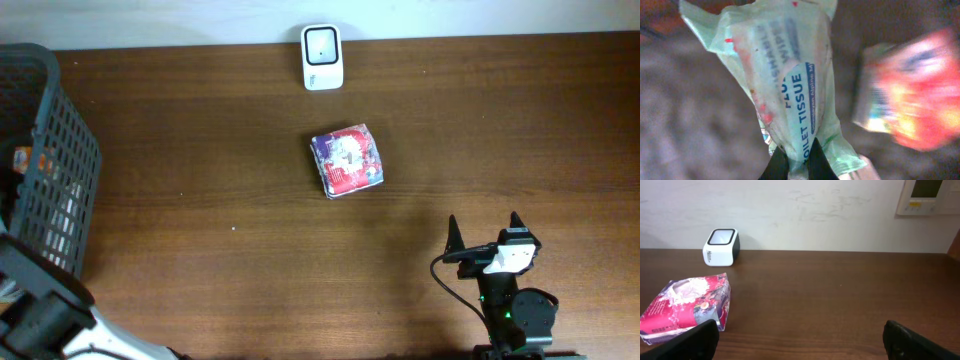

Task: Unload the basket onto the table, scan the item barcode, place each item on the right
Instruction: 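Reach the left gripper into the basket and grasp the green toilet tissue pack, then place the green toilet tissue pack left of the red pack with the left gripper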

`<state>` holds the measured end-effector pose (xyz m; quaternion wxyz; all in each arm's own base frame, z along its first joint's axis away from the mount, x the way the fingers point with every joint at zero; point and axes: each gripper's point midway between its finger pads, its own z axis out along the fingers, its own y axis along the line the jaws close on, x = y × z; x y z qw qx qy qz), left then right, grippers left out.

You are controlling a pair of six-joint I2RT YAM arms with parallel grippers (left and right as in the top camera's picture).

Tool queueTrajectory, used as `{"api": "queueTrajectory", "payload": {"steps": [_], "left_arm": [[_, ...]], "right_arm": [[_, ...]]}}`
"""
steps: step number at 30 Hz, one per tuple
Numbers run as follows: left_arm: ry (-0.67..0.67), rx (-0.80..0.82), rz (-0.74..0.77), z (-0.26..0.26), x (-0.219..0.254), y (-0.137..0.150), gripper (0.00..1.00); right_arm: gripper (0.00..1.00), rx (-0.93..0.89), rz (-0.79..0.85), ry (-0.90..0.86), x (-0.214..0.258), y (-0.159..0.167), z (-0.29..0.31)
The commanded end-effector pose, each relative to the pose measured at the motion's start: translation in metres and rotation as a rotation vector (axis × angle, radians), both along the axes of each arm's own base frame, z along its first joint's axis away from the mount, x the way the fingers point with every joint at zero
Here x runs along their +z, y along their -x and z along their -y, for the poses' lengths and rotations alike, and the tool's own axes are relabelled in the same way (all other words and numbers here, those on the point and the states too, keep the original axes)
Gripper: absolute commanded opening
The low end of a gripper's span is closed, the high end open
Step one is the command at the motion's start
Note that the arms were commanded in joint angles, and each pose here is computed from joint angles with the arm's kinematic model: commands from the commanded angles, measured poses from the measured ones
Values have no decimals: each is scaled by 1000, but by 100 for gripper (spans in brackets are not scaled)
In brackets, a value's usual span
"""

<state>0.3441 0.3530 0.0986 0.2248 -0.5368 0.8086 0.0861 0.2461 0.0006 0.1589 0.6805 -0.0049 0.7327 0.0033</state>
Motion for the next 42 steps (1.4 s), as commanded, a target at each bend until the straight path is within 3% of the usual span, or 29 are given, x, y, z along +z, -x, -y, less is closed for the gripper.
{"api": "queueTrajectory", "payload": {"steps": [1,4,7,10,14,19,22,26,29,35,39,42], "left_arm": [[-159,27,271,12,138,5,0],[-166,-6,533,53,227,11,0],[-33,-294,785,131,288,-7,0],[95,-522,848,204,302,-26,0],[169,-895,687,327,263,-57,0],[99,-1080,351,420,173,-83,0],[129,-1172,181,468,108,-93,0],[237,-1238,-100,507,7,-78,0],[275,-1270,-225,525,-37,-63,0],[260,-1362,-230,561,-61,-61,1],[132,-1622,-168,570,-57,-75,1],[134,-1614,-164,570,-56,-76,0]], "right_arm": [[99,1,-5,3,-3,0,-1],[99,1,-5,3,-3,0,-1],[99,1,-5,3,-3,0,-1],[99,1,-5,3,-3,0,-1],[99,1,-5,3,-3,0,-1],[99,1,-5,3,-3,0,-1],[99,1,-5,3,-3,0,-1],[99,1,-5,3,-3,0,-1],[99,1,-5,3,-3,0,-1],[99,1,-5,3,-3,0,-1],[99,1,-5,3,-3,0,-1],[99,1,-5,3,-3,0,-1]]}}
